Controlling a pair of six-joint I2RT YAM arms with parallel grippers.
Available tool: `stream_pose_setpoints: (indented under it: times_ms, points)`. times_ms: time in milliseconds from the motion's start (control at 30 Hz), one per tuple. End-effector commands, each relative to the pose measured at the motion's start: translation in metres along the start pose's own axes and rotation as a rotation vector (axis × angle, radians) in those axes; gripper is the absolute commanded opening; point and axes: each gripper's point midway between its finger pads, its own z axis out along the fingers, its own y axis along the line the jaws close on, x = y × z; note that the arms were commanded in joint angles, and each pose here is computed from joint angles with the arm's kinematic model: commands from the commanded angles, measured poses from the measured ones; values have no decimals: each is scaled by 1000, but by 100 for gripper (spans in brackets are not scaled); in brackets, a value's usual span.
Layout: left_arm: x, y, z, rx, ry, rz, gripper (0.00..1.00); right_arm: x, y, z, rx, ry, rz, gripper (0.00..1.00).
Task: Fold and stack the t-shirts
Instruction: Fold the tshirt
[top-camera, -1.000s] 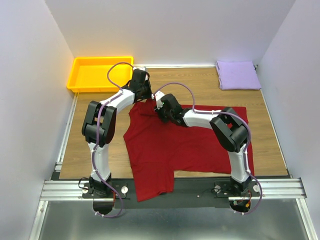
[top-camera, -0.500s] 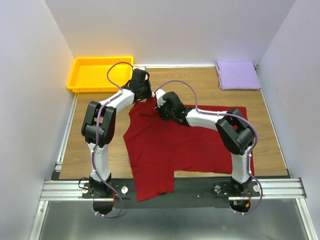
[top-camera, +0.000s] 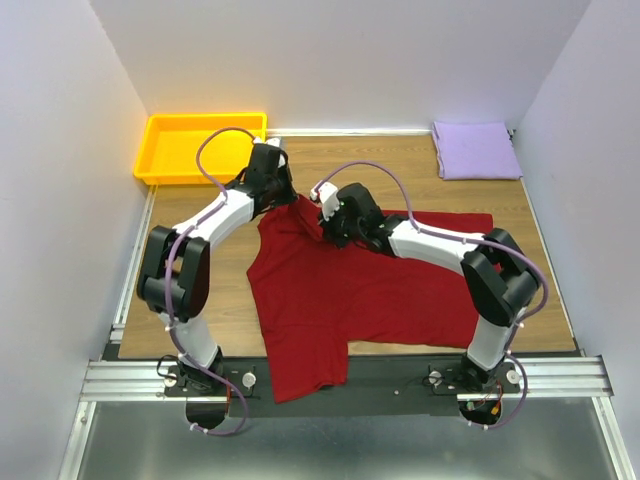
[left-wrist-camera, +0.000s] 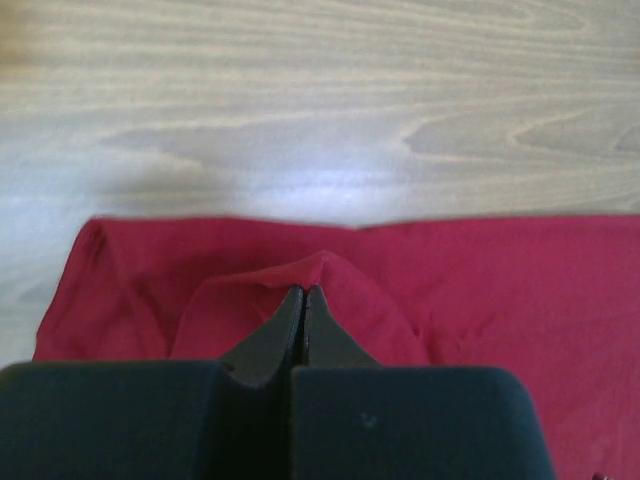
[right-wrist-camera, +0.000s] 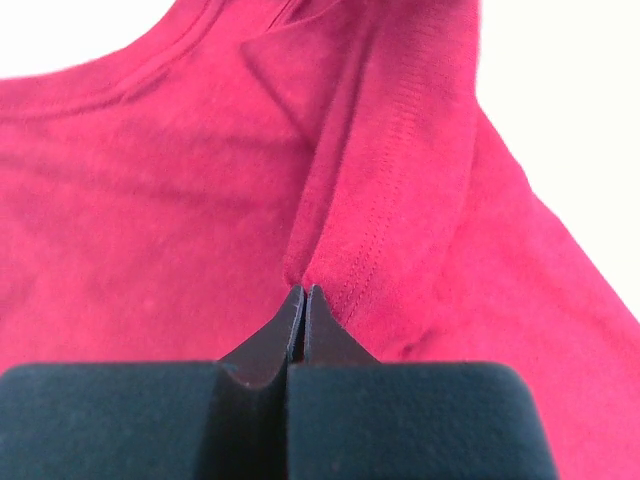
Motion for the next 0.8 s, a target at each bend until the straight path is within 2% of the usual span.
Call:
stream_pose_setpoints:
  times_ms: [0, 367, 767]
  points:
    - [18, 6, -30, 0, 34, 18, 0, 17, 13, -22, -61, 56, -40, 1]
    - [85, 26, -85, 2, 134, 8, 0, 45, 26, -45, -125, 148, -48, 1]
    - [139, 31, -103, 36, 260, -42, 0, 49, 33, -61, -162, 173, -55, 1]
